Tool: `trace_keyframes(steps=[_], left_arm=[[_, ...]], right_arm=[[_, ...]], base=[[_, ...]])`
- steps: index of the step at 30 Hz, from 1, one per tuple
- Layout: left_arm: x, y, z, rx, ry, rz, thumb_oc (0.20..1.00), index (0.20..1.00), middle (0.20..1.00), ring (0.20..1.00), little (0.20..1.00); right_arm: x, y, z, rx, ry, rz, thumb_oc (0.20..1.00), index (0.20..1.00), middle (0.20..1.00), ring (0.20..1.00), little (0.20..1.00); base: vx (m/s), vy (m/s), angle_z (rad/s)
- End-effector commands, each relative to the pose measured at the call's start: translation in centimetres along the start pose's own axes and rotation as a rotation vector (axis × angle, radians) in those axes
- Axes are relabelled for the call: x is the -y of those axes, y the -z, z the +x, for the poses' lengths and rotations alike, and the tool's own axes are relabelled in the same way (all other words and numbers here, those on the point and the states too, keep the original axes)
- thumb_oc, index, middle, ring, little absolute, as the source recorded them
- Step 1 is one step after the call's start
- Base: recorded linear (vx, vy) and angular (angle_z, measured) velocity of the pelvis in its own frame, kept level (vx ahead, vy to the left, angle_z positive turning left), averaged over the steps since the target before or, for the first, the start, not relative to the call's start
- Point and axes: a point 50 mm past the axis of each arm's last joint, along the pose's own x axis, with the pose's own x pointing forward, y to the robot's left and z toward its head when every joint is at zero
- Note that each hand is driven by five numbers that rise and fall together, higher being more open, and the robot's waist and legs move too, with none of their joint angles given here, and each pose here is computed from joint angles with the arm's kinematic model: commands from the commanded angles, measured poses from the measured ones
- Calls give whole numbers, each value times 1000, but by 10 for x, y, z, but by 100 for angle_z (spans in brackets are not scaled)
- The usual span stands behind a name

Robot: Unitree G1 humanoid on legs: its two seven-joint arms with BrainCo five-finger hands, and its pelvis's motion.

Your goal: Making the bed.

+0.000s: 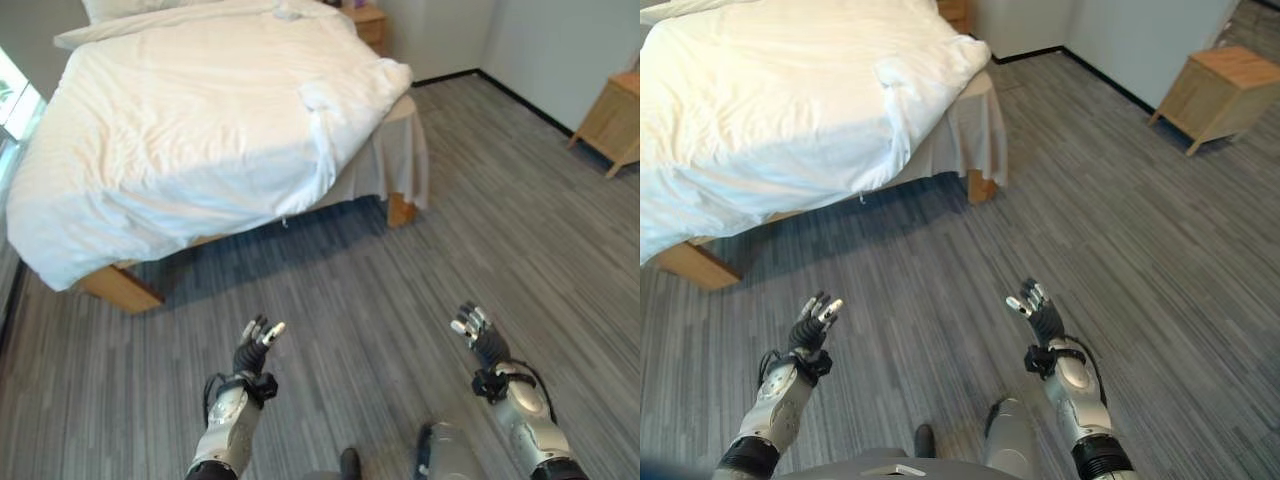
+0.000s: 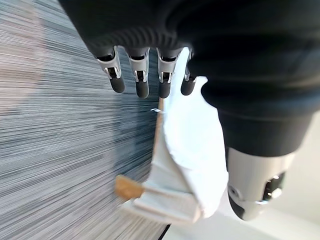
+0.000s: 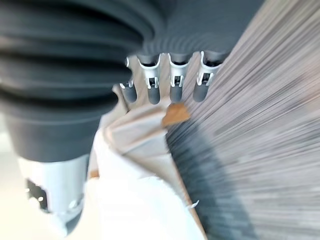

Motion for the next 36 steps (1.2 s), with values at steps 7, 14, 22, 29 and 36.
trace_keyframes(steps=[7,14,22,29,36], left_arm=[[32,-56,13,247,125,-70,1000,1000,1000,1000,1000],[37,-48,4,213,201,-55,1000,1000,1000,1000,1000],[13,-20,-15,134,152,-28,1000,1000,1000,1000,1000],[7,-30,-17,168,140,-24,1000,1000,1000,1000,1000],[11,-35,-16,184,190,4,1000,1000,1000,1000,1000]], right_arm=[[-8,-36,17,130,-82,-139,1000,1000,1000,1000,1000],[15,-44,13,131,-37,-166,1000,1000,1000,1000,1000],[-3,-53,29,167,-93,-178,1000,1000,1000,1000,1000],[-48,-35,29,147,-224,-30,1000,1000,1000,1000,1000],[-15,-38,14,161,-124,-85,1000,1000,1000,1000,1000]], base=[[363,-311,42],[373,-495,-14],[549,-48,-26],[335,90,-21],[263,-201,117]])
